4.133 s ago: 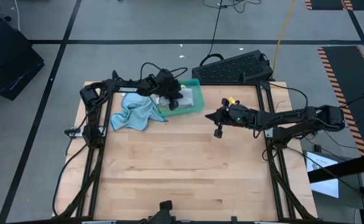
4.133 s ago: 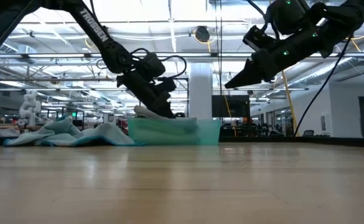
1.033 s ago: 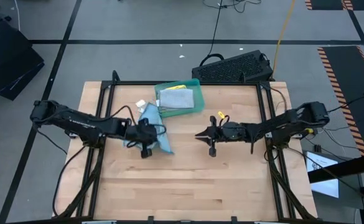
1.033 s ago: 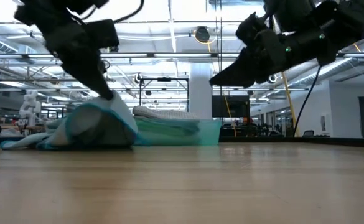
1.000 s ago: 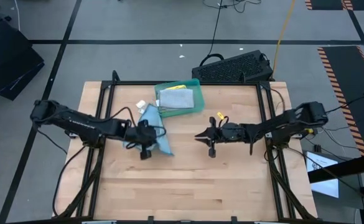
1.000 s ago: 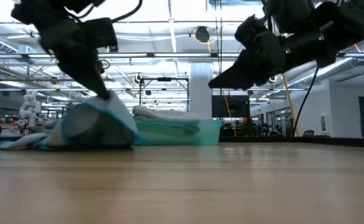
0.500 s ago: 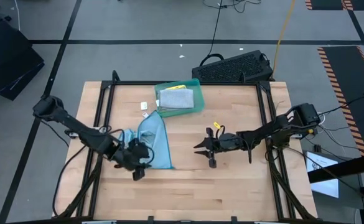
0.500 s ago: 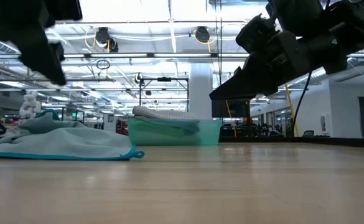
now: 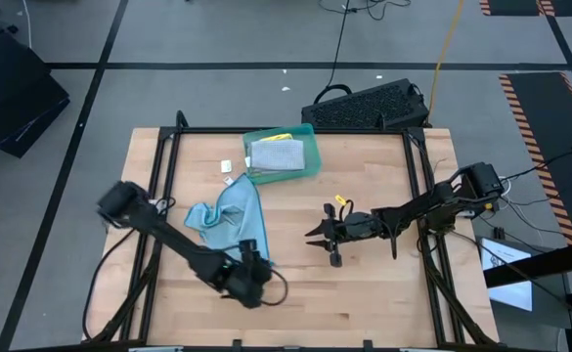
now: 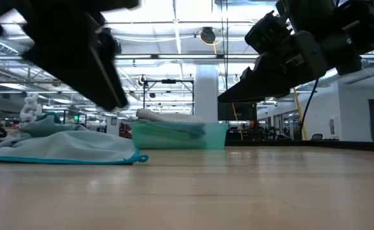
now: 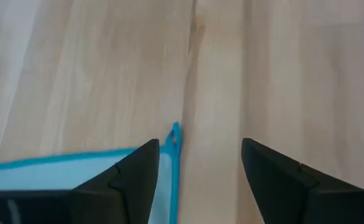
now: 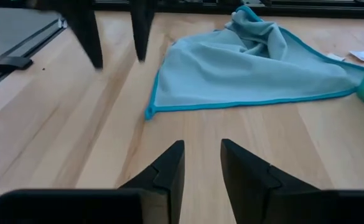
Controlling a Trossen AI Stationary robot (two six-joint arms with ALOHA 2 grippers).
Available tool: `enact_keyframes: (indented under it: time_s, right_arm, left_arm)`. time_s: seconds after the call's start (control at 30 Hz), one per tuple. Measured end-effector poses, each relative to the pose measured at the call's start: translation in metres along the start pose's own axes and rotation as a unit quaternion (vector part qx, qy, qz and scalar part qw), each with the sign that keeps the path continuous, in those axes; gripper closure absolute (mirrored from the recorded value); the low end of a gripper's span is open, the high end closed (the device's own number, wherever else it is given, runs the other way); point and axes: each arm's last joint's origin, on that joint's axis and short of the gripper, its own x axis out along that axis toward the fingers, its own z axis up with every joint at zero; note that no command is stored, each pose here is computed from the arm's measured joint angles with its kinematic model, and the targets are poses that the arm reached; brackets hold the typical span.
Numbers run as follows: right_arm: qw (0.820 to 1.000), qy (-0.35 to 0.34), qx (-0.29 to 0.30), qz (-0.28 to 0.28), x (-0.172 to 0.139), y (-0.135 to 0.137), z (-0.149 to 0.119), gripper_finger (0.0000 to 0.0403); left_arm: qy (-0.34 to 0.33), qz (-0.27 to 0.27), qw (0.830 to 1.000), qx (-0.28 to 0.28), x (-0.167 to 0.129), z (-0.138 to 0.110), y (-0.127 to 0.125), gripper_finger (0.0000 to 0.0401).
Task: Fold microfiber towels
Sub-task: Fold the blue microfiber cloth
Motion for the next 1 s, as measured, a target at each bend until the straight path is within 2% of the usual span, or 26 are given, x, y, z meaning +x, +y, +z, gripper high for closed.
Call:
enact_keyframes:
  time_s: [0.13,0.3,0.43,0.57,0.67,0.9,1.0]
  right_arm:
    - [1.000,0.008,-0.001,-0.001,0.000,0.000,-0.002,0.0305]
    - [1.000,0.009,-0.001,0.000,0.000,0.000,-0.002,0.0305]
    - [1.000,0.009,-0.002,0.005,0.000,0.003,-0.002,0.0305]
    - [1.000,0.009,-0.003,0.008,-0.001,0.005,-0.002,0.0305]
    - [1.000,0.009,-0.005,0.011,-0.001,0.006,-0.002,0.0305]
    - [1.000,0.009,-0.003,0.011,-0.001,0.006,-0.002,0.0305]
    - [1.000,0.009,-0.002,0.011,-0.001,0.006,-0.002,0.0305]
  left_arm:
    - [0.041,0.029,0.999,0.005,0.027,0.007,0.000,0.0173]
    - [0.085,0.024,0.996,-0.002,0.050,0.006,0.008,0.0174]
    - [0.098,0.020,0.995,-0.003,0.056,0.006,0.015,0.0174]
    - [0.093,0.011,0.995,0.021,0.058,0.007,0.018,0.0186]
    - [0.091,-0.001,0.995,0.037,0.059,0.008,0.018,0.0229]
    - [0.090,-0.017,0.995,0.047,0.060,0.008,0.016,0.0383]
    - [0.083,-0.006,0.995,0.048,0.056,0.008,0.015,0.0390]
